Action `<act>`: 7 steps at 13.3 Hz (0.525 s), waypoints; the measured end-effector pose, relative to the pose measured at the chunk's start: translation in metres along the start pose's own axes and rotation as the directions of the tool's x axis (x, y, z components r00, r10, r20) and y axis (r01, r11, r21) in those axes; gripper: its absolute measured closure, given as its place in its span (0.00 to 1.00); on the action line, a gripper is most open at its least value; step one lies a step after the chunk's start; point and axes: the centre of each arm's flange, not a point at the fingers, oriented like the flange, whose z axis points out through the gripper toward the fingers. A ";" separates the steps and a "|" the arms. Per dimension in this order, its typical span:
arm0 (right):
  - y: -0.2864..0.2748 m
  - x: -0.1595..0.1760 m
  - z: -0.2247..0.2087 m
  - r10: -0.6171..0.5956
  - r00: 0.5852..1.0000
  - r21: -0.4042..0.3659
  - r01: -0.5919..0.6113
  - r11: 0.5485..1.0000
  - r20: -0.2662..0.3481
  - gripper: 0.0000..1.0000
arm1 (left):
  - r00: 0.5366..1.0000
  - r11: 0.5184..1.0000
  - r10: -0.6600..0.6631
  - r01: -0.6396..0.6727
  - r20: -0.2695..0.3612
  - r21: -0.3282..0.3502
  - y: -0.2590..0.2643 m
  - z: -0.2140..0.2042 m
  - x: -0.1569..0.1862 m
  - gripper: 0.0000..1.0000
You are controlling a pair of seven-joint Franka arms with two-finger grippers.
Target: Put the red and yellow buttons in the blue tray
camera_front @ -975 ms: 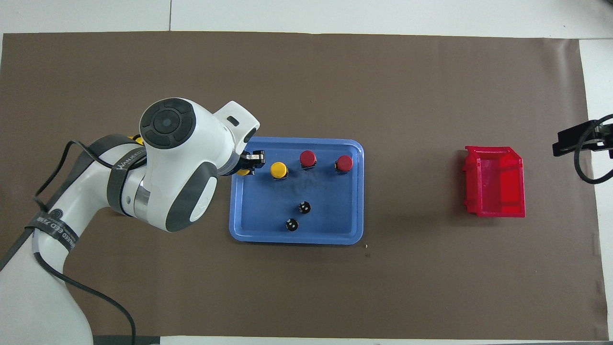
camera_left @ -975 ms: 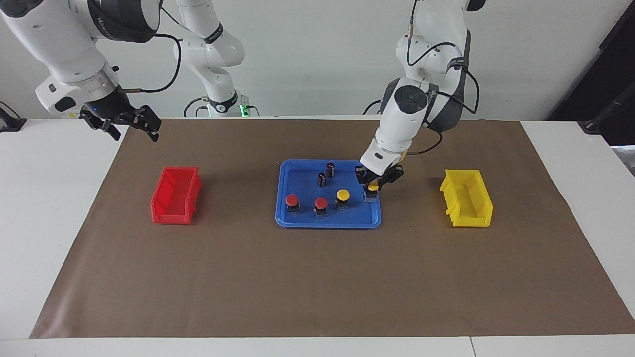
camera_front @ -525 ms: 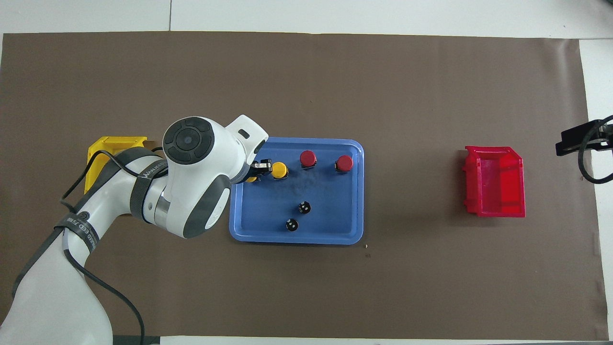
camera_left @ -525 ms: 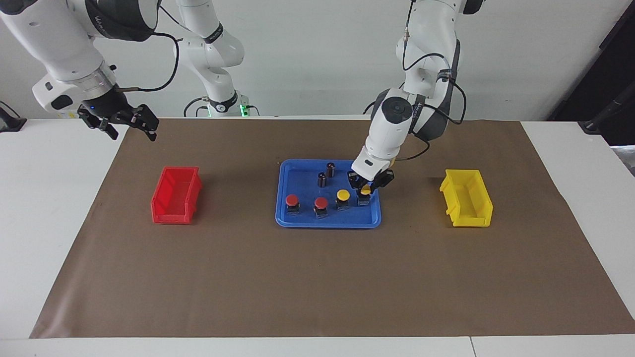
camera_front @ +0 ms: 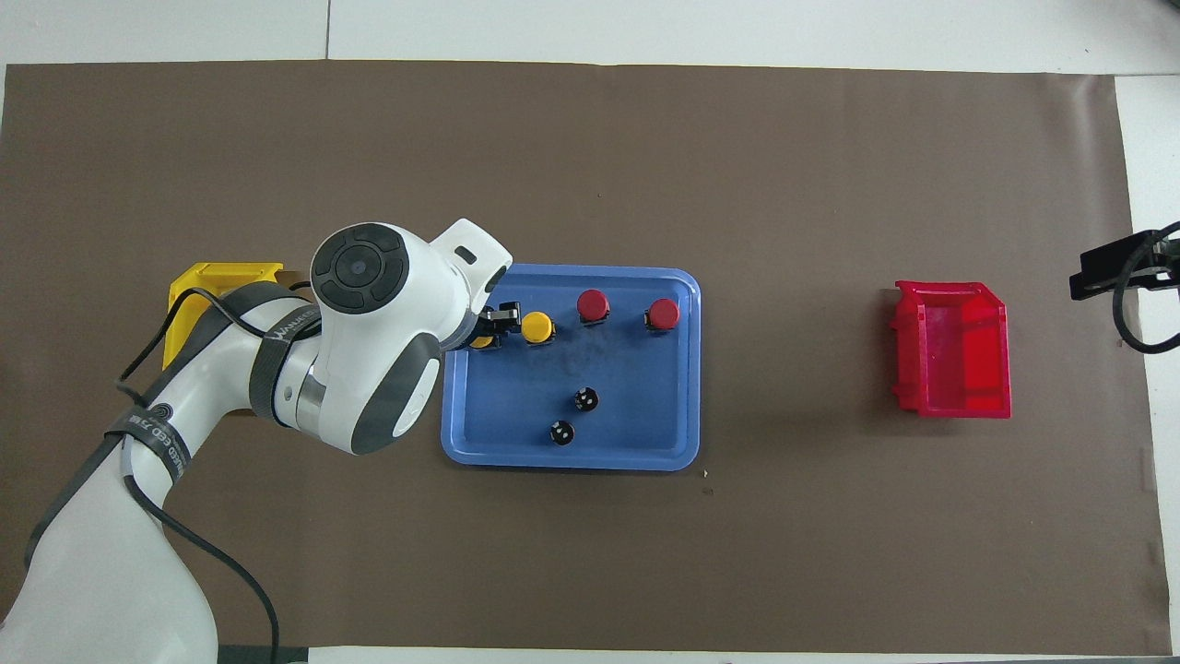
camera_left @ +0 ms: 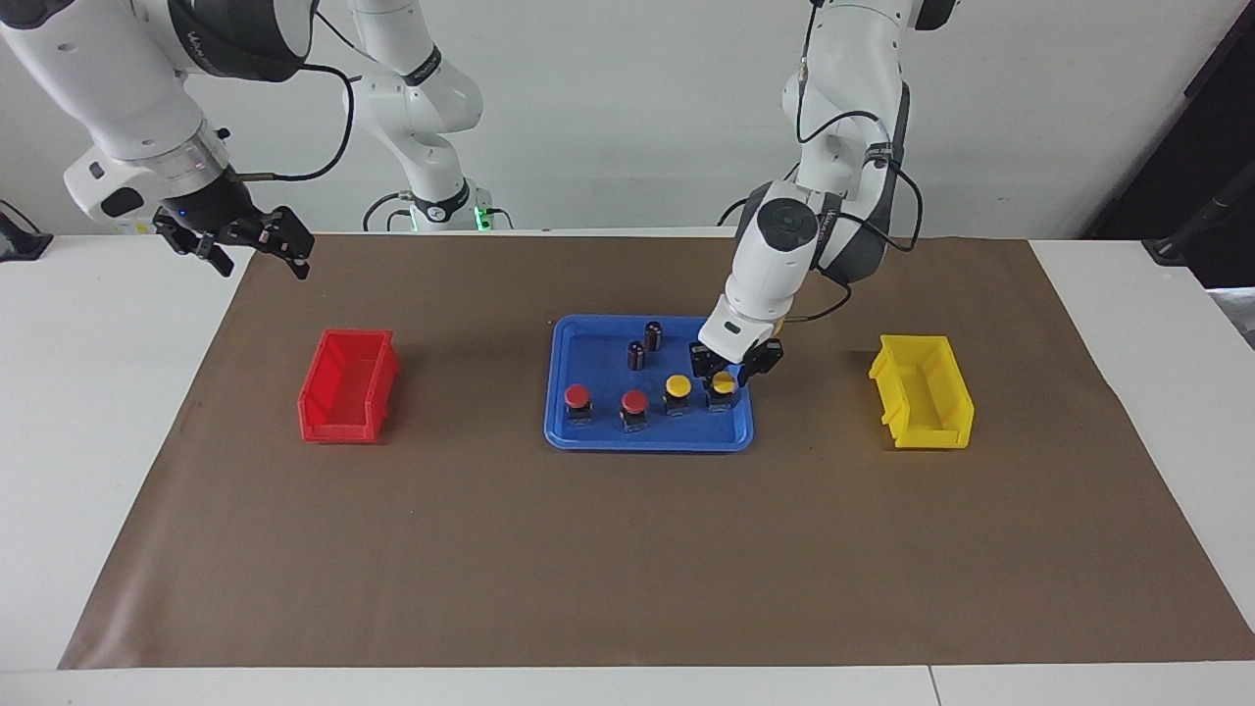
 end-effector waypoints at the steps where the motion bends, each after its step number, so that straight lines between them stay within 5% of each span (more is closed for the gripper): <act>1: 0.000 0.000 0.000 0.000 1.000 0.000 0.000 1.000 0.000 0.00 | 1.000 1.000 -0.002 0.002 -0.001 0.000 0.000 -0.005 0.002 0.21; 4: 0.000 0.000 0.000 0.000 1.000 0.000 0.000 1.000 0.000 0.00 | 0.998 1.000 -0.008 0.007 0.062 0.026 -0.013 -0.062 0.019 0.17; 6: 0.000 0.000 0.000 0.000 1.000 0.000 0.000 1.000 0.000 0.00 | 0.996 0.999 0.027 -0.030 0.091 0.035 -0.035 -0.123 0.030 0.00; 7: 0.000 0.000 0.000 0.000 1.000 0.000 0.000 1.000 0.000 0.00 | 0.996 0.998 0.039 -0.042 0.078 0.035 -0.052 -0.151 0.037 0.00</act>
